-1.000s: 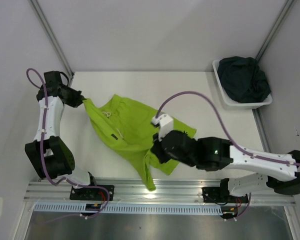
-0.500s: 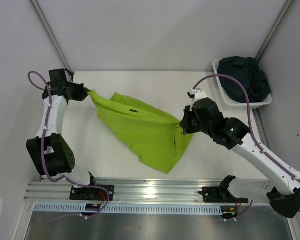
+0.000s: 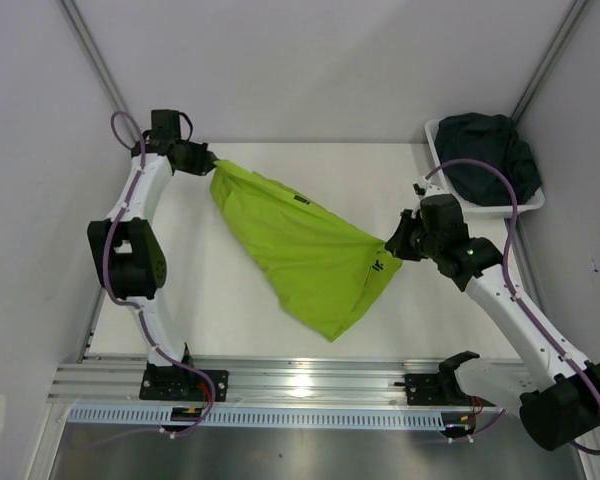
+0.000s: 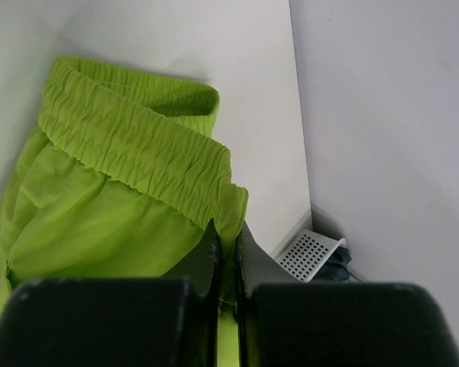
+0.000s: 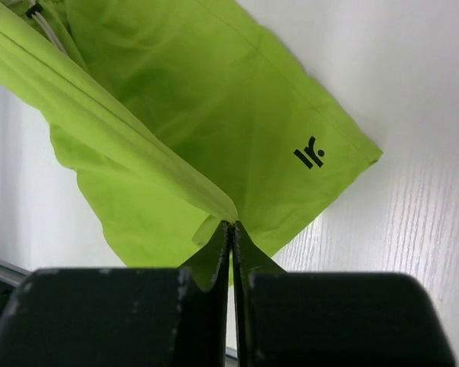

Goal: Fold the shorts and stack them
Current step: Fold the shorts

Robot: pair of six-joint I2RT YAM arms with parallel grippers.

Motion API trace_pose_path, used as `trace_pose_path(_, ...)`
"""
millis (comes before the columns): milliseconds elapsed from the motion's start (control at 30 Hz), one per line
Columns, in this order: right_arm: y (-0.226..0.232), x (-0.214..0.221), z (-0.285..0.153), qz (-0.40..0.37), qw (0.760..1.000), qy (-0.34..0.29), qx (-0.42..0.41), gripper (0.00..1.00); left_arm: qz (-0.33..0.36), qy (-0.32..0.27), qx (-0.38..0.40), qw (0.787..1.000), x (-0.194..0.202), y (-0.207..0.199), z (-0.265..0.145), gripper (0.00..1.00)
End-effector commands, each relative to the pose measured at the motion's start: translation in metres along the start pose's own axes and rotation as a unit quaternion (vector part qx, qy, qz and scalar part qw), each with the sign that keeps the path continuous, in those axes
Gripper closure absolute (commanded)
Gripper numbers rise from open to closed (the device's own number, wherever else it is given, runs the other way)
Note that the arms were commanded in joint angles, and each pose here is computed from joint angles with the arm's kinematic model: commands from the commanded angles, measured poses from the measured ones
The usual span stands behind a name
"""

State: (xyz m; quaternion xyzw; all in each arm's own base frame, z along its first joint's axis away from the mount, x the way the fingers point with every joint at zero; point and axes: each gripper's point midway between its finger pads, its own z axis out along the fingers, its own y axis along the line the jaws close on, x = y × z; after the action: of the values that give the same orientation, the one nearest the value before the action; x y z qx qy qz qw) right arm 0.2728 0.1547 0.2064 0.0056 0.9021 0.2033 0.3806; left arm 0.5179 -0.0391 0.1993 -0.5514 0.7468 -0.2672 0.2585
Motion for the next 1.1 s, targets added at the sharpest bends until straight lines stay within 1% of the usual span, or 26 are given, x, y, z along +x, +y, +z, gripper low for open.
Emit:
trace_pose_path(0, -0.02, -0.001, 0.007, 0.018, 1.0, -0.006, 0.007, 1.0, -0.018, -0.036, 0.032, 0.999, -0.015, -0.031, 0.008, 1.0)
trace_pose_path(133, -0.049, 0.006, 0.027, 0.051, 0.998, 0.008, 0.038, 1.0, -0.02, -0.034, 0.048, 0.998, -0.009, -0.043, 0.03, 1.0)
trace_pose_path(200, -0.066, 0.009, 0.034, 0.07, 0.996, 0.005, 0.058, 1.0, -0.021, -0.031, 0.069, 0.997, -0.007, -0.051, 0.044, 1.0)
trace_pose_path(267, -0.078, 0.009, 0.038, 0.085, 0.994, -0.002, 0.074, 1.0, -0.009, -0.016, 0.105, 0.994, 0.016, -0.072, 0.052, 1.0)
trace_pose_path(300, -0.09, 0.015, 0.041, 0.096, 0.992, -0.001, 0.086, 1.0, -0.006, -0.01, 0.115, 0.993, 0.02, -0.075, 0.061, 1.0)
trace_pose_path(367, -0.093, 0.013, 0.042, 0.1, 0.992, -0.015, 0.078, 1.0, -0.004, 0.006, 0.136, 0.991, 0.029, -0.085, 0.065, 1.0)
trace_pose_path(400, -0.094, 0.016, 0.043, 0.098, 0.992, -0.011, 0.075, 1.0, -0.007, 0.008, 0.141, 0.99, 0.031, -0.086, 0.064, 1.0)
trace_pose_path(467, -0.092, 0.017, 0.043, 0.096, 0.993, -0.004, 0.07, 1.0, -0.006, 0.0, 0.152, 0.988, 0.028, -0.092, 0.057, 1.0)
trace_pose_path(500, -0.09, 0.016, 0.042, 0.091, 0.994, -0.005, 0.066, 1.0, -0.005, -0.004, 0.145, 0.989, 0.027, -0.086, 0.056, 1.0)
trace_pose_path(533, -0.086, 0.015, 0.041, 0.09, 0.994, -0.003, 0.056, 1.0, 0.0, -0.014, 0.156, 0.988, 0.023, -0.092, 0.042, 1.0)
trace_pose_path(567, -0.082, 0.015, 0.039, 0.088, 0.995, -0.003, 0.05, 1.0, -0.001, -0.026, 0.153, 0.988, 0.016, -0.089, 0.038, 1.0)
trace_pose_path(667, -0.061, 0.014, 0.028, 0.068, 0.997, -0.006, 0.027, 1.0, -0.007, -0.038, 0.16, 0.986, 0.002, -0.086, 0.011, 1.0)
trace_pose_path(733, -0.048, 0.011, 0.02, 0.057, 0.998, -0.014, 0.026, 1.0, -0.002, -0.035, 0.164, 0.986, 0.004, -0.084, -0.005, 1.0)
trace_pose_path(767, -0.032, 0.014, 0.015, 0.043, 0.999, -0.007, 0.01, 1.0, -0.013, -0.048, 0.155, 0.987, -0.018, -0.077, -0.012, 1.0)
trace_pose_path(833, -0.015, 0.014, 0.005, 0.038, 0.999, -0.017, 0.003, 1.0, -0.004, -0.054, 0.148, 0.988, -0.026, -0.07, -0.021, 1.0)
trace_pose_path(867, 0.006, 0.02, -0.002, 0.02, 1.0, -0.011, -0.02, 1.0, -0.008, -0.058, 0.14, 0.988, -0.035, -0.063, -0.03, 1.0)
trace_pose_path(900, 0.015, 0.022, -0.007, 0.014, 0.999, -0.012, -0.027, 1.0, -0.007, -0.053, 0.14, 0.989, -0.037, -0.059, -0.035, 1.0)
trace_pose_path(933, 0.022, 0.02, -0.012, 0.018, 0.999, -0.026, -0.022, 1.0, -0.005, -0.05, 0.132, 0.99, -0.038, -0.049, -0.035, 1.0)
trace_pose_path(967, 0.031, 0.025, -0.017, 0.011, 0.999, -0.023, -0.027, 1.0, -0.014, -0.053, 0.119, 0.991, -0.048, -0.034, -0.035, 1.0)
trace_pose_path(1000, 0.057, 0.034, -0.026, -0.012, 0.998, -0.017, -0.056, 1.0, -0.016, -0.047, 0.122, 0.991, -0.047, -0.027, -0.044, 1.0)
trace_pose_path(1033, 0.064, 0.034, -0.029, -0.02, 0.998, -0.026, -0.049, 1.0, -0.02, -0.049, 0.124, 0.991, -0.052, -0.021, -0.048, 1.0)
trace_pose_path(1067, 0.073, 0.042, -0.033, -0.023, 0.998, -0.018, -0.051, 1.0, -0.028, -0.058, 0.127, 0.99, -0.064, -0.015, -0.055, 1.0)
